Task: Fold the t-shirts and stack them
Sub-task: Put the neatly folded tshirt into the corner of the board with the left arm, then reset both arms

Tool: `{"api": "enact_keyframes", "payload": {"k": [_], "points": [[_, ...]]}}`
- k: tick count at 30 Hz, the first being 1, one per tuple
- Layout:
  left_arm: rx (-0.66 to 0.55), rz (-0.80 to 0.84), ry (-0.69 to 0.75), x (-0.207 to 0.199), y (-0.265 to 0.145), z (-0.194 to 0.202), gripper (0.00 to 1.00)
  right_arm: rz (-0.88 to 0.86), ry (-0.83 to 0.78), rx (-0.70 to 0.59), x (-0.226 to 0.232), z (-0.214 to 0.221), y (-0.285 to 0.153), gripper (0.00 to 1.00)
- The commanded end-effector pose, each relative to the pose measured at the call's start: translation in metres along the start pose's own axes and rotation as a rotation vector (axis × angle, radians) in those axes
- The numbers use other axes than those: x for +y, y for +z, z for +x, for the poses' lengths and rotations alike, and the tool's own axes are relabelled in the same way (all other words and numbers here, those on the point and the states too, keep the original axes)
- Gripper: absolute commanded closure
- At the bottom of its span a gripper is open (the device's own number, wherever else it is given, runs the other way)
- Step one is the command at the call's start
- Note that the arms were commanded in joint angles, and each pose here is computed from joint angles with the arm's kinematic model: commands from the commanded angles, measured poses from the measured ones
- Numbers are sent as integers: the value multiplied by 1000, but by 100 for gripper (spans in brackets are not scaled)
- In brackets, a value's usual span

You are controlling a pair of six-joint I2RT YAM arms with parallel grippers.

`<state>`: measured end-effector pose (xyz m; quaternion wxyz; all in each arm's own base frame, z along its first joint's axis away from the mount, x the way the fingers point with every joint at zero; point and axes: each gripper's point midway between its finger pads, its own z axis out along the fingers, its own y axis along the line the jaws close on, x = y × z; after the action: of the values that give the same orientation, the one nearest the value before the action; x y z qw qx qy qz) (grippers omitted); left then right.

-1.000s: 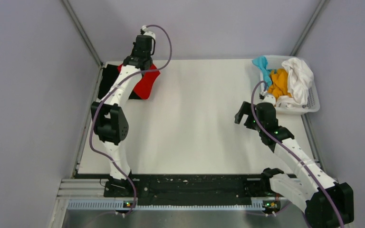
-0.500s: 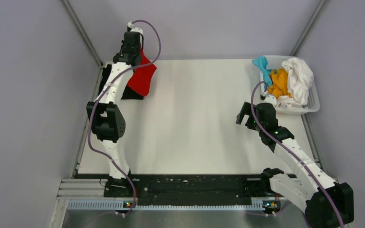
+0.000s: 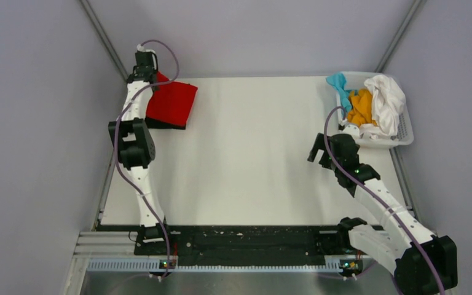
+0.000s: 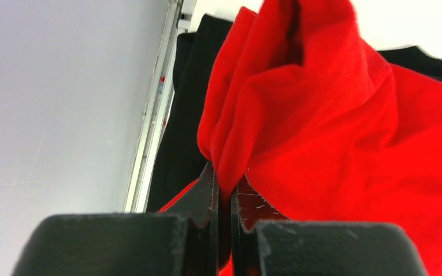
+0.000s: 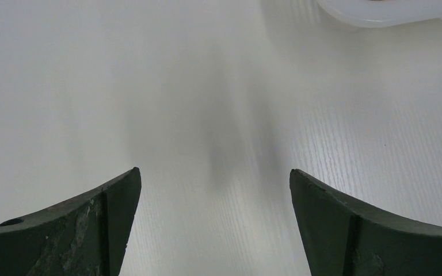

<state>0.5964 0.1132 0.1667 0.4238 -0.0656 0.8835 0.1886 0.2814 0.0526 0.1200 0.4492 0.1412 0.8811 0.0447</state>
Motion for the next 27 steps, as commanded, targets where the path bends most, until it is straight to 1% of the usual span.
{"api": "enact_keyframes", "payload": {"k": [1, 4, 6, 7, 8, 9, 10, 11, 12, 15, 19, 23, 25, 27], "points": [[-63, 14, -97, 25, 8, -21, 100, 32, 11, -55, -3, -21, -4, 1], [-62, 30, -140, 32, 20, -15, 100, 26, 15, -60, -1, -24, -5, 1], [-53, 37, -164, 33, 26, -10, 84, 25, 19, -65, -1, -26, -5, 1], [-47, 31, -172, 35, 28, -8, 79, 25, 22, -65, -1, -26, -6, 1], [-40, 18, -175, 37, 30, -5, 70, 25, 25, -64, -1, -26, -6, 1], [-35, -1, -176, 40, 31, -3, 54, 22, 27, -65, 0, -26, -6, 1], [-33, -32, -192, 46, 31, -2, 24, 18, 29, -66, 1, -27, -6, 1], [-29, -54, -214, 51, 28, -3, 4, 15, 30, -68, 2, -28, -7, 1], [-35, -73, -235, 56, 23, -7, 2, 13, 32, -71, 2, -29, -8, 1], [-75, -73, -309, 66, -8, -28, 1, -8, 38, -75, 6, -32, -11, 1], [-126, 49, -423, 55, -56, -49, 1, -49, 39, -67, 11, -29, -16, 1], [-170, 257, -529, 23, -111, -62, 1, -68, 35, -42, 11, -22, -21, 1], [-163, 324, -570, 3, -139, -54, 2, -77, 36, -37, 11, -20, -25, 1], [-152, 376, -579, -25, -167, -34, 1, -87, 38, -41, 11, -17, -28, 1]]}}
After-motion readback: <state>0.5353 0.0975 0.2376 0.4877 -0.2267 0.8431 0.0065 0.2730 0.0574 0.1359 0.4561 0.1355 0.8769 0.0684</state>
